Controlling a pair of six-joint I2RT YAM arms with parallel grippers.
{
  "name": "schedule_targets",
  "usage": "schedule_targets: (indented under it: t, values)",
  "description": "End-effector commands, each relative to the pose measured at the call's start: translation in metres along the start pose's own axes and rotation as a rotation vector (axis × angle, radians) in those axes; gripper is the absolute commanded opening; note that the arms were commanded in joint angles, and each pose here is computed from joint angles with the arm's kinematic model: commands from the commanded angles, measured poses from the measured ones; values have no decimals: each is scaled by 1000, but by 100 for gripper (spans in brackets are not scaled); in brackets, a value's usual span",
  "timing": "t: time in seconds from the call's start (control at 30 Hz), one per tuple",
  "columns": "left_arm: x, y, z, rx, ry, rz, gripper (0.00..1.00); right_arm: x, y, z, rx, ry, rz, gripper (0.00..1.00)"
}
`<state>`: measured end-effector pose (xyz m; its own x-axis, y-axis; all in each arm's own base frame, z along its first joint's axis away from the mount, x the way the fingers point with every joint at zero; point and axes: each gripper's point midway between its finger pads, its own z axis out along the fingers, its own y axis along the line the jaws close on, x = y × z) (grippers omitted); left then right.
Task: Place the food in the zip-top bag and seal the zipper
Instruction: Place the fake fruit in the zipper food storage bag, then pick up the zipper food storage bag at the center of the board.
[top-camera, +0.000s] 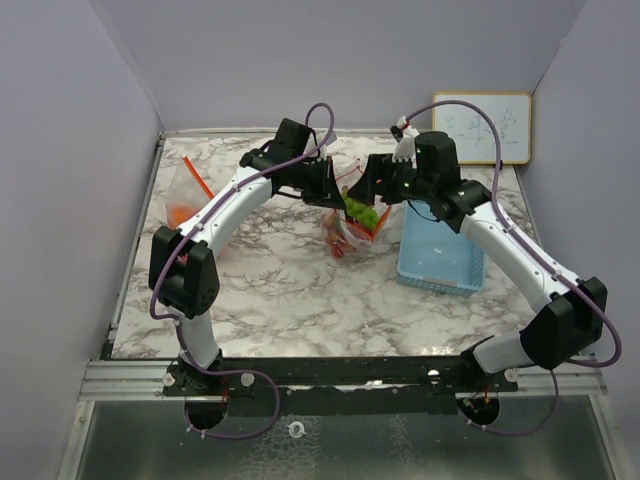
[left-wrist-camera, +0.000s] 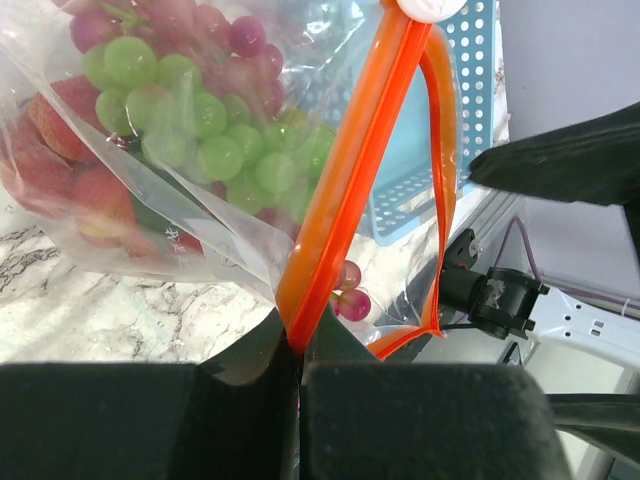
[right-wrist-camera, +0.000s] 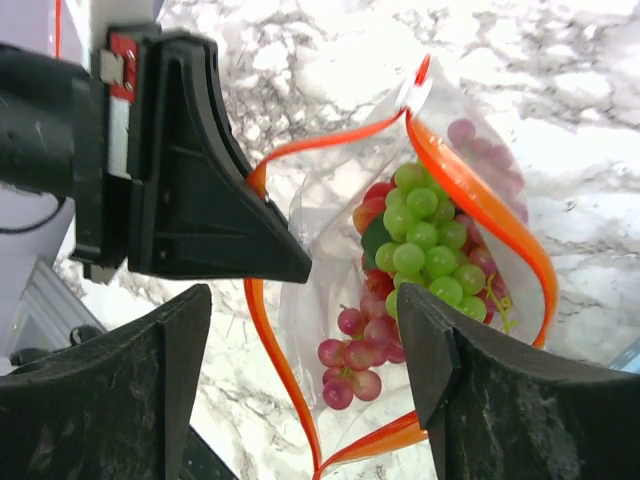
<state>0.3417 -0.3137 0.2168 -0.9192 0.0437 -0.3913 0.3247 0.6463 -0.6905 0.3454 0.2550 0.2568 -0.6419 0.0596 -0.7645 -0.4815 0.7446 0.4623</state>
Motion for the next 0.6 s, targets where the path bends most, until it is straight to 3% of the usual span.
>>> schedule_targets:
  t: [0.0, 0.23, 0.57]
  values:
    - [-8, -14, -8, 49, -22, 33, 0, -41, -9, -15, 132, -122, -39, 76]
    - [-7, -15, -6, 64, -12, 27, 0, -66, -58, 17, 402, -125, 48, 75]
    - [-8, -14, -5, 58, -19, 28, 0, -58, -59, 53, 362, -63, 105, 64]
